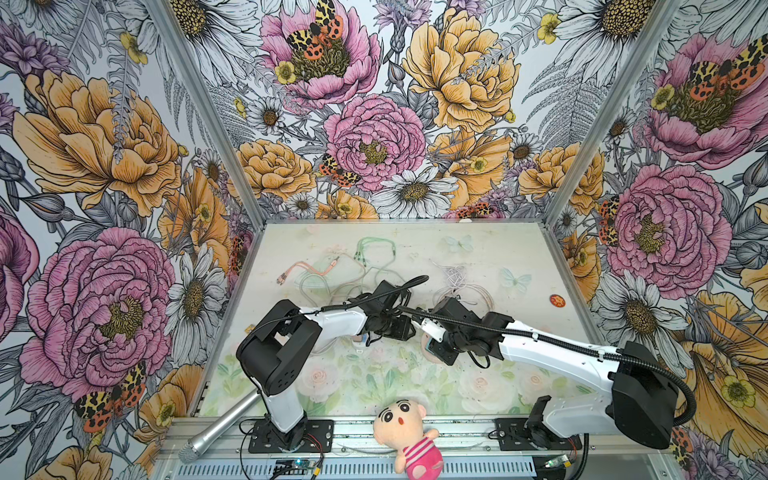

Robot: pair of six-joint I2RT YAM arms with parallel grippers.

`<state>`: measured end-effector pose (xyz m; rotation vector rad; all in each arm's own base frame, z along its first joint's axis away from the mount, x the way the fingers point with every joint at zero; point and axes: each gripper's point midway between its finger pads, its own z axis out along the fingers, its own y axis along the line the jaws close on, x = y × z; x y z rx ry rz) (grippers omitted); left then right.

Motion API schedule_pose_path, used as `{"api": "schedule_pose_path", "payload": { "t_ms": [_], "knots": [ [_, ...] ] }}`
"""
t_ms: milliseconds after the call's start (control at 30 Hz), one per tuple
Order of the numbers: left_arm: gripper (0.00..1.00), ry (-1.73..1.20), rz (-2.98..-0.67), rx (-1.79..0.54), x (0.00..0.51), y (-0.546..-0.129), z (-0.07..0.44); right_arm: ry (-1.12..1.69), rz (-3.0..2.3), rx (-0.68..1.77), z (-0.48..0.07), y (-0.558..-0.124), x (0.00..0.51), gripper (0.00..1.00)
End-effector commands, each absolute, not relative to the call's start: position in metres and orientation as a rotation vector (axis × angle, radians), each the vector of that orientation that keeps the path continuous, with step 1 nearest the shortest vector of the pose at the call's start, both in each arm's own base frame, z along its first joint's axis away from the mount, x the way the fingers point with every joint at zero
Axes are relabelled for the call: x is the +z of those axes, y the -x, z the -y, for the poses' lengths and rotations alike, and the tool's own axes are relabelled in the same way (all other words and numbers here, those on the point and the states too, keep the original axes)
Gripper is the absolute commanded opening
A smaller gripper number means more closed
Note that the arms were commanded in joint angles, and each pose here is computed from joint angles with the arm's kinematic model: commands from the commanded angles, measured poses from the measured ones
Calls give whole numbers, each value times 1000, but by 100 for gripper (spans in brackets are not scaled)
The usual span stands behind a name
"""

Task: Insert the plug
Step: 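Press the teal charger down into the pink socket with the right gripper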

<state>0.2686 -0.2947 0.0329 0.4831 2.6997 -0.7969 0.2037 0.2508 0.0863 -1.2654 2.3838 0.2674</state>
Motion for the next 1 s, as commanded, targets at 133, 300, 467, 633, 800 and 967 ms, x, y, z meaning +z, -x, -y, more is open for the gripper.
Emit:
{"api": "schedule_pose_path", "payload": {
  "t_ms": [133,300,467,633,800,967],
  "knots": [
    [48,-437,-2637,-812,53,-276,287,1121,-2480,246,-254,-210,73,0],
    [48,-442,-2625,-823,57,-276,288,1040,-2499,228,-252,-214,72,0],
    [48,-447,-2618,-826,60,-276,288,921,-2549,232,-248,-213,66,0],
    [48,-457,-2620,-833,57,-276,290,861,-2592,211,-241,-204,55,0],
    [48,-466,-2628,-845,54,-275,292,796,-2632,218,-239,-202,51,0],
    [48,-464,-2622,-858,55,-274,292,781,-2712,211,-237,-194,34,0]
  ]
}}
